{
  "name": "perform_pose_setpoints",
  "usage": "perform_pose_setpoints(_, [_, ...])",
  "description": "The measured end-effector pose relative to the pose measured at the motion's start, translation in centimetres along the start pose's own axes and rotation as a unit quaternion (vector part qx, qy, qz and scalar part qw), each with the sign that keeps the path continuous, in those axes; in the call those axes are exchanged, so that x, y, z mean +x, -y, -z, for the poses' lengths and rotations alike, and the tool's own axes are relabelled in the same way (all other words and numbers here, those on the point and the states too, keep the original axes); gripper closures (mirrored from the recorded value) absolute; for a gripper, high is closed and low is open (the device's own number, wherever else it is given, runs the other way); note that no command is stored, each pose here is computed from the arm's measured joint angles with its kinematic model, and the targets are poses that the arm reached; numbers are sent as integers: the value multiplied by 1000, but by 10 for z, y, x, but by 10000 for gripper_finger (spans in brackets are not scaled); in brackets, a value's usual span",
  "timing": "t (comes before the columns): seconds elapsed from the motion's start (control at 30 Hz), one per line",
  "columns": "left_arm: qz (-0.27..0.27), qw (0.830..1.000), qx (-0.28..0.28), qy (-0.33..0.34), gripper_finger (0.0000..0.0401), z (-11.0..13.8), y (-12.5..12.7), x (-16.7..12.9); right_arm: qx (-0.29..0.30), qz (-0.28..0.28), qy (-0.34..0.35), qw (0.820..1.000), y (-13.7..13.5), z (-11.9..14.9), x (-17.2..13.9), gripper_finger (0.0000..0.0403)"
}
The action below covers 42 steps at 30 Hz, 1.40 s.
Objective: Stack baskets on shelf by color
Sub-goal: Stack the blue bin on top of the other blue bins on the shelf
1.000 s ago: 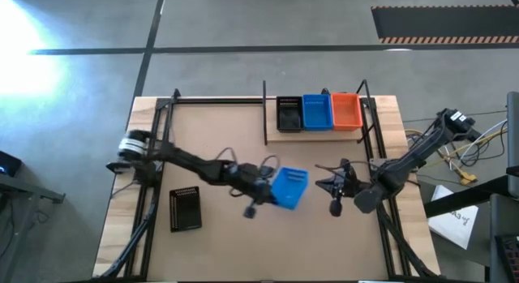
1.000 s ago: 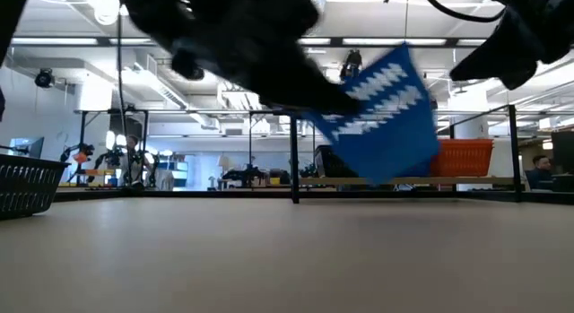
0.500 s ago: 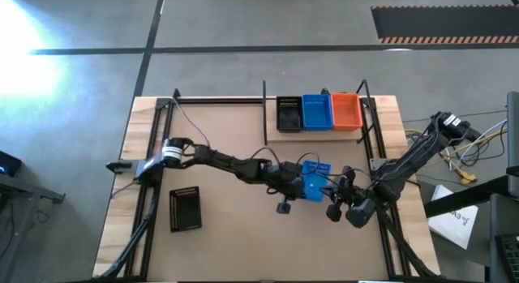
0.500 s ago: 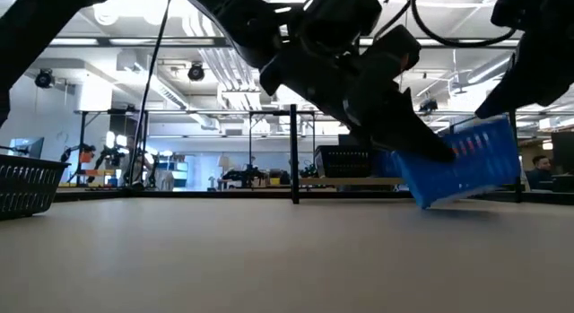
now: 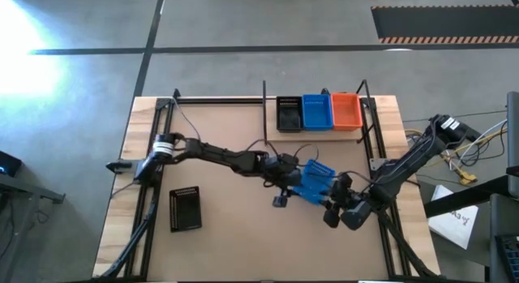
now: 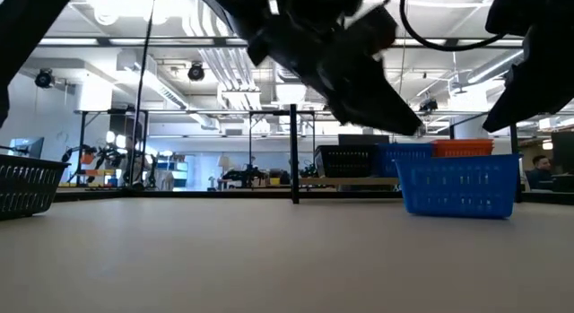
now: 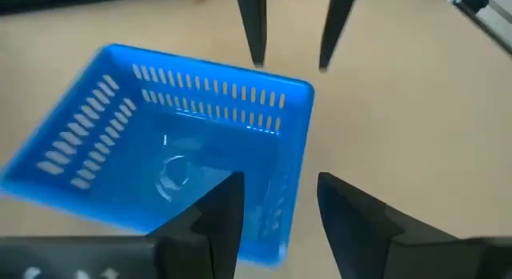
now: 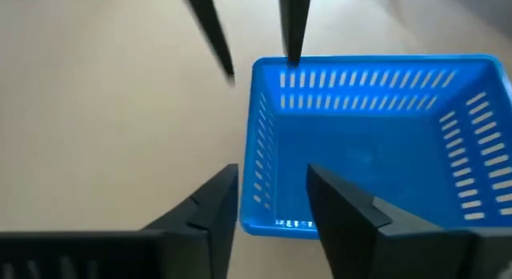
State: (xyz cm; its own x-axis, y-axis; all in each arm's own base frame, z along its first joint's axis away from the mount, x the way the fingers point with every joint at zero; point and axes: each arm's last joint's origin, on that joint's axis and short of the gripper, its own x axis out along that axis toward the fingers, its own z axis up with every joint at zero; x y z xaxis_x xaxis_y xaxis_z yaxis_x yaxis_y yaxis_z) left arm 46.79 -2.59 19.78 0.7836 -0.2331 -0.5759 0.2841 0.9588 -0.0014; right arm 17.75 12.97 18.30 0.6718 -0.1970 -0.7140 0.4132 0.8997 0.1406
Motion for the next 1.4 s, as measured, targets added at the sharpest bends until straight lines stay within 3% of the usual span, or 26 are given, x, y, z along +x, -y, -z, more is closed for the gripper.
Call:
perform_pose_setpoints(0.1, [-2,1000,-5,-19,255,1,-1,-22,-18,6,-4,1000,-8,0,6,239])
perform_pose_setpoints(0.23, [-28,999,-13,-34,255,27,-3,-39,-49,21,-11,999,-20,-2,16,226])
perform_pose_setpoints(0.37, [-70,997,-20,4,255,55,0,-52,-68,40,-19,997,-29,-10,29,227])
perform_pose_setpoints(0.5, [-75,993,-44,78,255,83,7,-56,-68,77,-51,993,-29,-22,43,236])
perform_pose_setpoints(0.63, [-77,981,-69,164,255,100,11,-62,-67,110,-96,987,-24,-32,58,256])
perform_pose_setpoints(0.9, [-76,978,-72,180,255,115,15,-66,-115,88,-176,974,-24,-40,79,349])
perform_pose_setpoints(0.97, [-76,978,-72,180,255,116,15,-67,-136,81,-183,970,-27,-45,75,381])
perform_pose_setpoints(1.1, [-76,979,-72,175,255,119,15,-67,-204,59,-189,959,-33,-58,52,392])
perform_pose_setpoints(1.3, [-77,981,-61,168,255,121,16,-66,-371,21,-178,911,-29,-87,5,394])
perform_pose_setpoints(1.4, [-77,981,-61,168,255,121,16,-66,-425,69,-141,892,-15,-104,-10,394])
